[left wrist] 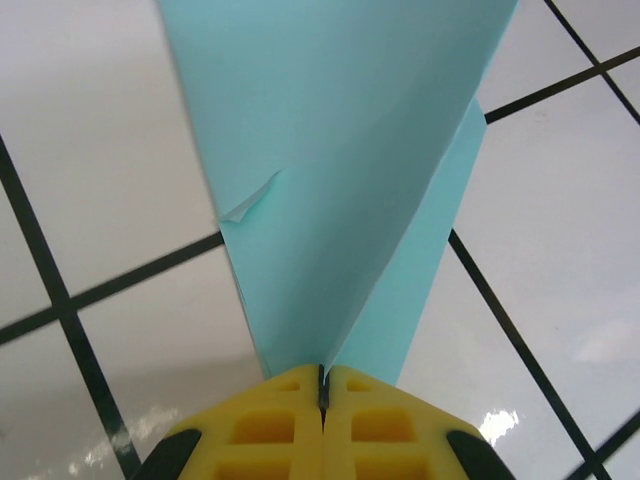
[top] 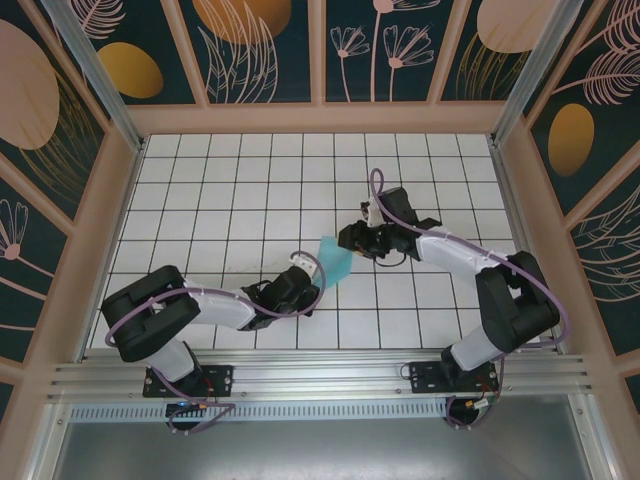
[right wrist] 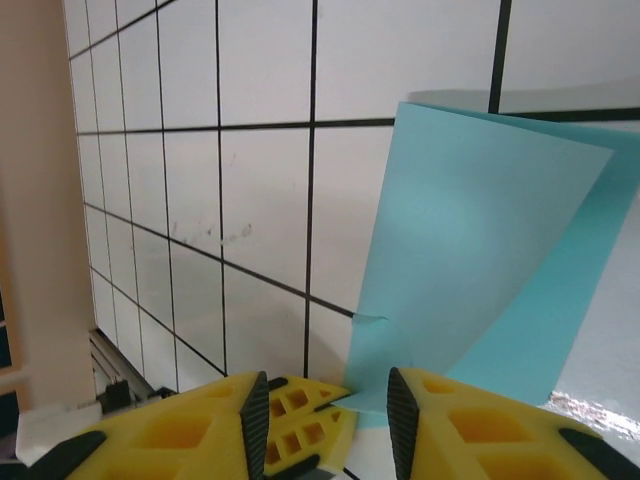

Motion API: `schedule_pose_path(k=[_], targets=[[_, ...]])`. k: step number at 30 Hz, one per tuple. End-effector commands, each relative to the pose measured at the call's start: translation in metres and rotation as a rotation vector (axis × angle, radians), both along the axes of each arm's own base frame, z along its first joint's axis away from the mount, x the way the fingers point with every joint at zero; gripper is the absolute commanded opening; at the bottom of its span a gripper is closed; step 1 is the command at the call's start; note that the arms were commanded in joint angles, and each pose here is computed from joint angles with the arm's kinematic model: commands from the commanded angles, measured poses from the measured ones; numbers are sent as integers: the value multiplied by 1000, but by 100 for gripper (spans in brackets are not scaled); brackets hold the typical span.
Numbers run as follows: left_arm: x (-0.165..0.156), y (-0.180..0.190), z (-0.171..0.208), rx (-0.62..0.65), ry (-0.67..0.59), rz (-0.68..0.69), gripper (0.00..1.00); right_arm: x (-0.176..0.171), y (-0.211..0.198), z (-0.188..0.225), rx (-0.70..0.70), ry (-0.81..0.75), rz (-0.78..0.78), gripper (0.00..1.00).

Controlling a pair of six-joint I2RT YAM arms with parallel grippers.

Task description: Fold a paper plane with a square sheet of paper (pick it up from the middle)

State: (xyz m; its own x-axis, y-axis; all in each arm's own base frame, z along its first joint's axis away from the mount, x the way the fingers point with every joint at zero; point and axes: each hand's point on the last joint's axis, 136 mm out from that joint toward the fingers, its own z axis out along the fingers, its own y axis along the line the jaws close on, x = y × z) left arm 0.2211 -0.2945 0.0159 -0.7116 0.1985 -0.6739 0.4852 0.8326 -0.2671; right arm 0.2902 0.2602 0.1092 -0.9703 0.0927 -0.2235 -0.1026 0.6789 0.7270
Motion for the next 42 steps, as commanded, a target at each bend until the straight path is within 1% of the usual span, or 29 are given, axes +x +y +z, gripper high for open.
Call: schedule_pose_path(k=[1, 4, 7, 10, 13, 18, 21, 24, 27, 33, 40, 42], targets=[[-7, -2, 5, -102, 47, 24, 2, -10, 7, 11, 55, -62, 78, 36], [-8, 0, 3, -132, 87, 52, 2, -18, 10, 7, 51, -64, 107, 31], [-9, 2, 1, -182, 127, 79, 2, -25, 17, 7, 60, -78, 147, 30], [-8, 10, 2, -249, 147, 134, 2, -26, 17, 1, 40, -78, 152, 26], [-8, 17, 2, -300, 165, 173, 2, -27, 21, -3, 55, -61, 166, 24], [-9, 19, -3, -301, 180, 191, 2, -34, 39, -7, 79, -40, 230, 22], [-8, 22, -1, -331, 182, 217, 2, -34, 48, -12, 78, -26, 255, 21], [-9, 21, -1, -326, 189, 211, 2, -32, 55, -17, 80, -15, 267, 20], [-9, 23, -3, -321, 193, 219, 2, -30, 64, -18, 111, -7, 295, 19], [-10, 25, -5, -314, 196, 229, 3, -21, 73, -28, 108, 12, 304, 18], [-8, 24, -5, -298, 196, 228, 12, -16, 77, -38, 91, 25, 303, 18], [-7, 24, -4, -291, 193, 231, 19, -17, 78, -42, 95, 35, 303, 18]])
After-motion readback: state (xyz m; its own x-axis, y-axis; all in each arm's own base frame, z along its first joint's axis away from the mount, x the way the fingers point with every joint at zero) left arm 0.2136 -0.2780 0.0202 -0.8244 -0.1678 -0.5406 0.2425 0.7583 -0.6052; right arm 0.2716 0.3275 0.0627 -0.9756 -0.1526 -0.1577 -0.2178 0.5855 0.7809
